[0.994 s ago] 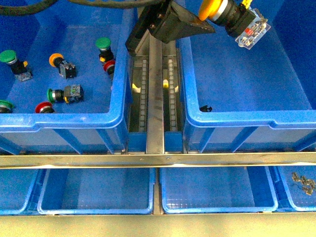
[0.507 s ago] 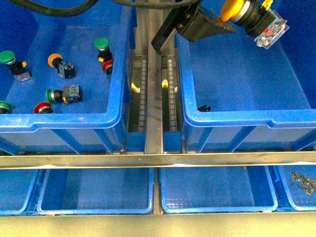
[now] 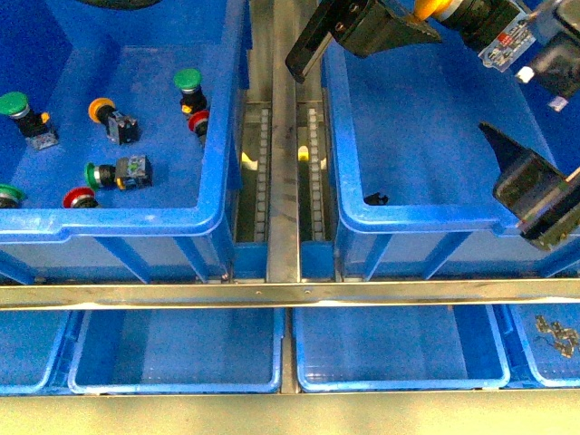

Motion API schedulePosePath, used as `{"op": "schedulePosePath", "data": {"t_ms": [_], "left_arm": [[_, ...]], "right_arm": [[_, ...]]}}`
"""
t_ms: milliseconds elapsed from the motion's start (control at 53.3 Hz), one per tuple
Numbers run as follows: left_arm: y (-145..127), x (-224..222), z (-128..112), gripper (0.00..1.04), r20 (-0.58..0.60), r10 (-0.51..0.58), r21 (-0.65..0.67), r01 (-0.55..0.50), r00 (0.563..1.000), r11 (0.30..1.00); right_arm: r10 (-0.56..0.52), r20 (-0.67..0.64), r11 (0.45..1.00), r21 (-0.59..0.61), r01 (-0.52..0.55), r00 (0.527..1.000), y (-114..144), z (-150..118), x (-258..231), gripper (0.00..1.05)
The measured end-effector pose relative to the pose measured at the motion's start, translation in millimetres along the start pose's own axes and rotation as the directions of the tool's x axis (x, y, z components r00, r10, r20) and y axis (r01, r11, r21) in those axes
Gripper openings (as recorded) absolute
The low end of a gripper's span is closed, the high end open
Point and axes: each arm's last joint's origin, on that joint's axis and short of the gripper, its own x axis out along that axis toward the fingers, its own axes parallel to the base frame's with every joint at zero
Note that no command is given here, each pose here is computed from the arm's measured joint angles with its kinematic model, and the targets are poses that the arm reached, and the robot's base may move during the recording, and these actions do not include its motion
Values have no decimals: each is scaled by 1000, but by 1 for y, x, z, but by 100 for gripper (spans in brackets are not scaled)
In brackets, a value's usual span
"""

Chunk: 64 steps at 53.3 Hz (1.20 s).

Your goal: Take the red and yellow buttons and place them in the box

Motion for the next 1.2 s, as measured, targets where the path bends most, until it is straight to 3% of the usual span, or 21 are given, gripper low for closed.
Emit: {"op": "schedulePosePath", "data": {"t_ms": [619,1032,1201], "left_arm": [[1,1,1,34,7,6,-22,-6,1000,1000],[-1,0,4,34,13,-1,-20,2,1000,1000],[0,0,5,34,14,0,-25,0,1000,1000]], "right_arm": [[-59,42,997,-54,61,997,-11,24,46,98],[-48,45,997,-51,50,998,-10,24,45,41],[-45,43,998,-47,47,998,-9,24,45,39]]}}
